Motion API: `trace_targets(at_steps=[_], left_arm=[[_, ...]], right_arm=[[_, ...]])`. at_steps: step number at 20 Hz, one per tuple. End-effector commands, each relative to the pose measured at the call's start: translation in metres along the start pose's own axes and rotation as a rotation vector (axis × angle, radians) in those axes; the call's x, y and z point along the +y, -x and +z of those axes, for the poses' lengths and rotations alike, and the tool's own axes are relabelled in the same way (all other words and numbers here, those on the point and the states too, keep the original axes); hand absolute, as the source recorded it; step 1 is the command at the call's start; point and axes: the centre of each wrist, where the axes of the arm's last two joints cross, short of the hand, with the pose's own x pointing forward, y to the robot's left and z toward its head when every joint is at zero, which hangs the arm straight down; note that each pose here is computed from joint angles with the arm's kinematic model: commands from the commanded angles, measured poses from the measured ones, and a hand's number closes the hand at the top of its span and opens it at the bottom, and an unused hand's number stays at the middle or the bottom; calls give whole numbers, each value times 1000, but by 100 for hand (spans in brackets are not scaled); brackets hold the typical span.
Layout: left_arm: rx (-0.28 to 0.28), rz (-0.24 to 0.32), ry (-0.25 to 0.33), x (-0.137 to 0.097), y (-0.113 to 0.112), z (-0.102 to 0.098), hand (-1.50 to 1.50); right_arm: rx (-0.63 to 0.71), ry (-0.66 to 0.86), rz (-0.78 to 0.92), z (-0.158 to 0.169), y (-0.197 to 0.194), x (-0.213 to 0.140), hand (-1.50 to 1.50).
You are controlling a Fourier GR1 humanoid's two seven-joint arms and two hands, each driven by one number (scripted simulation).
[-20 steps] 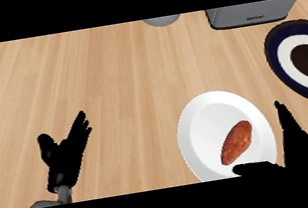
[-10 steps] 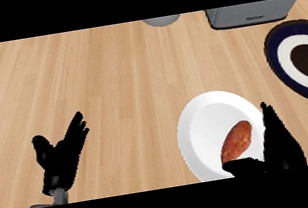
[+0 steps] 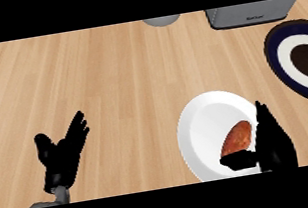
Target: Pick the sweet potato from the plate and place it in the plate
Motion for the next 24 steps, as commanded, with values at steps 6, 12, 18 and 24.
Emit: trace_targets(at_steps=[6, 12, 18, 24], left_arm=[[-6, 16, -5, 8, -14, -2, 0], [-14, 3, 1, 12, 6, -11, 0], [-2, -3, -10, -8, 10, -9, 0], [19, -1, -12, 11, 9, 3, 0]], right_arm=[[-20, -129, 114, -12, 35, 22, 150], [-46, -21, 161, -21, 1, 39, 150], [-102, 117, 151, -8, -2, 20, 150], [-828, 20, 148, 39, 11, 12, 150]])
